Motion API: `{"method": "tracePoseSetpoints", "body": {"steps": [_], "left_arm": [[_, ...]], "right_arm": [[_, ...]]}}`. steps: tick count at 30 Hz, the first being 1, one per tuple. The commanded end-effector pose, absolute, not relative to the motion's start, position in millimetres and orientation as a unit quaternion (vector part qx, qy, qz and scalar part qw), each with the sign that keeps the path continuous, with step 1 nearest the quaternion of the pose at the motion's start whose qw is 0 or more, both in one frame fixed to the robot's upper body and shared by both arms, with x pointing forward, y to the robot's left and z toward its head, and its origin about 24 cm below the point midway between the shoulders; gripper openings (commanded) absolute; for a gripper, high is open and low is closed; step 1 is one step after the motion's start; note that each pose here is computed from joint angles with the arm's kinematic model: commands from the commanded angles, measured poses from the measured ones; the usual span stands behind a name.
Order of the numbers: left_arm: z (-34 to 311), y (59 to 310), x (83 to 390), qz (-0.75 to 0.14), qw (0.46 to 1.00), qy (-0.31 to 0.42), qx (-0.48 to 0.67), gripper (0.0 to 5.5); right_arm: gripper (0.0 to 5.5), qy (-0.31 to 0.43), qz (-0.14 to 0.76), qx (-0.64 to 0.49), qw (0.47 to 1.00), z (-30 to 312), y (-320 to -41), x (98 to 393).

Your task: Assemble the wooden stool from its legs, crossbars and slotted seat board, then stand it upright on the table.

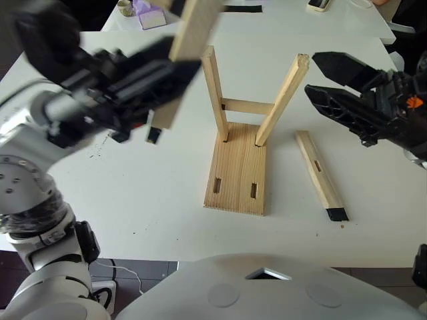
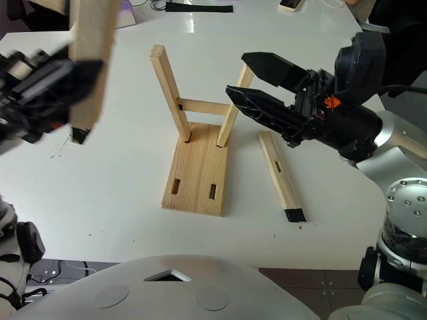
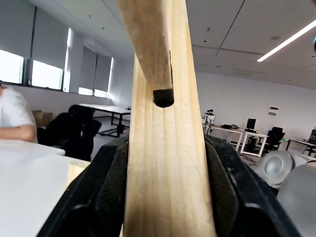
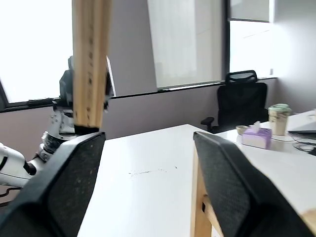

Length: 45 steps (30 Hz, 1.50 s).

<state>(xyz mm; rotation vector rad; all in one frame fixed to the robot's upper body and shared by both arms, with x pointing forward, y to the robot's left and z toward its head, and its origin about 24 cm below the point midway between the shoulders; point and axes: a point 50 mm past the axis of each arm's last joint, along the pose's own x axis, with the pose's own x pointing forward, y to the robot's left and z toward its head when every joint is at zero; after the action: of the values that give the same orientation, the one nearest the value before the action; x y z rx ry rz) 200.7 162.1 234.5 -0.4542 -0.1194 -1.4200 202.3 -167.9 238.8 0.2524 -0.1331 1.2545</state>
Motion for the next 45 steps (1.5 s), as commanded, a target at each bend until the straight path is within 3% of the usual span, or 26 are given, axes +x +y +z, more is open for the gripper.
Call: {"method": "tracePoseSetpoints", "body": {"steps": [1,12,25,36,45], "left_arm": [[211,152,200,-0.650,0.737,-0.024,-0.186,2.05],[201,143,196,-0.669,0.733,-0.022,-0.117,2.05],[197,141,190,-0.675,0.732,-0.006,-0.097,2.05],[195,142,192,-0.673,0.734,0.000,-0.088,2.05],[195,143,201,-0.655,0.750,-0.001,-0.089,2.05]], "right_arm": [[3.61,-0.037,0.645,0.119,0.753,248,-150,206],[3.61,0.011,0.693,0.092,0.715,243,-126,208],[3.61,0.035,0.701,0.042,0.711,231,-122,210],[2.18,0.031,0.707,0.041,0.705,232,-122,207],[2.13,0.050,0.683,0.023,0.728,219,-132,209]]}}
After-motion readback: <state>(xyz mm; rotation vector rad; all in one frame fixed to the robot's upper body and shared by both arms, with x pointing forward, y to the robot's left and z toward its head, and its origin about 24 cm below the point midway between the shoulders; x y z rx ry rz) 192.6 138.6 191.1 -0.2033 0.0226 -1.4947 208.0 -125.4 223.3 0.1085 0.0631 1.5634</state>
